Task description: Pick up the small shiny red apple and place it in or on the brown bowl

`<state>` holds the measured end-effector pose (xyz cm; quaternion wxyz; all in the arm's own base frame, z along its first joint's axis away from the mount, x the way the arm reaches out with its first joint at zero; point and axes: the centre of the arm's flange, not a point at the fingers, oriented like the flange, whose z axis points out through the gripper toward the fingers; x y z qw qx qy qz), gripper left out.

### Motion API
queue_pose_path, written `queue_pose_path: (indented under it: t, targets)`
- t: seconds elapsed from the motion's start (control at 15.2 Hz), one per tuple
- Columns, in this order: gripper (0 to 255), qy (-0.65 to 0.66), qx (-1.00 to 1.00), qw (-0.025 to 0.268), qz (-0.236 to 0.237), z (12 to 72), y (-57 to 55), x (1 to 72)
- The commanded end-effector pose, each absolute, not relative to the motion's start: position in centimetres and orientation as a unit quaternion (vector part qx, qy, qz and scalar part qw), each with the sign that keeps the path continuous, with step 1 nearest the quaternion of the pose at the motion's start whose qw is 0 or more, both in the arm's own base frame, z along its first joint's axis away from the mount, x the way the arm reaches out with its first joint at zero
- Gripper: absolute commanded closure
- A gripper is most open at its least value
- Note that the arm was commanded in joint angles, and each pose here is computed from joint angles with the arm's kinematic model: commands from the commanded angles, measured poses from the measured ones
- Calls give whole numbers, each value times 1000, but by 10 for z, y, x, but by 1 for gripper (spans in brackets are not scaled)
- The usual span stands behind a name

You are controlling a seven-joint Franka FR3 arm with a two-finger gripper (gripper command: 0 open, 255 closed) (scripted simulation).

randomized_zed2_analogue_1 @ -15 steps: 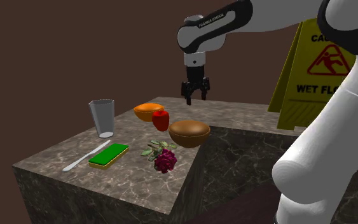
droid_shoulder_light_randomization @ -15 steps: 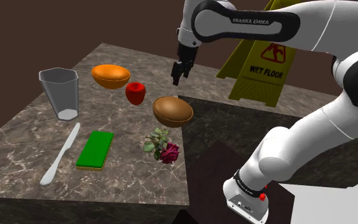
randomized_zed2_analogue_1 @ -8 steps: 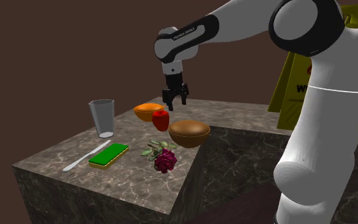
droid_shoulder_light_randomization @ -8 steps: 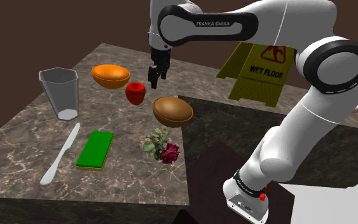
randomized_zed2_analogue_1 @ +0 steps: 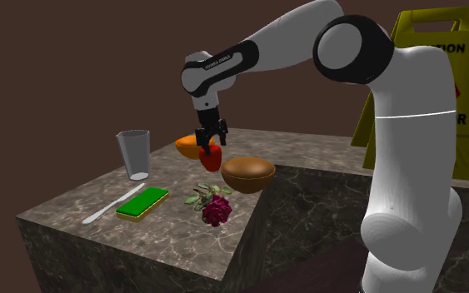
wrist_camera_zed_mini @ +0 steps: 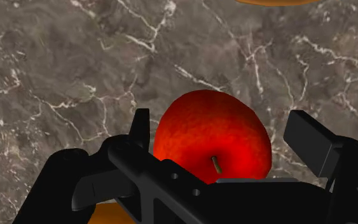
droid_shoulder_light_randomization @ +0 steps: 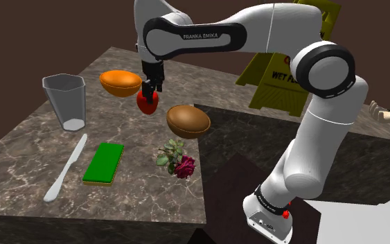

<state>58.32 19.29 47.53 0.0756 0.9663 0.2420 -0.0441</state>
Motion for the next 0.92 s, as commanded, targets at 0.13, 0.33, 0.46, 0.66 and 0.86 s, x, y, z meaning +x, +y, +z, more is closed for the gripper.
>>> queue_pose_path:
  t: [0.13, 0.33, 0.46, 0.66, 0.86]
  targets:
    - [0, 243, 966, 76, -44, 454, 191, 584]
    - [0, 243, 966, 76, -44, 446, 189, 583]
    - [0, 243, 966, 76, -44, 446, 189, 583]
    - [0, 243, 966, 76, -44, 446, 189, 583]
    - [255, 243, 966, 76, -44, 446, 189, 583]
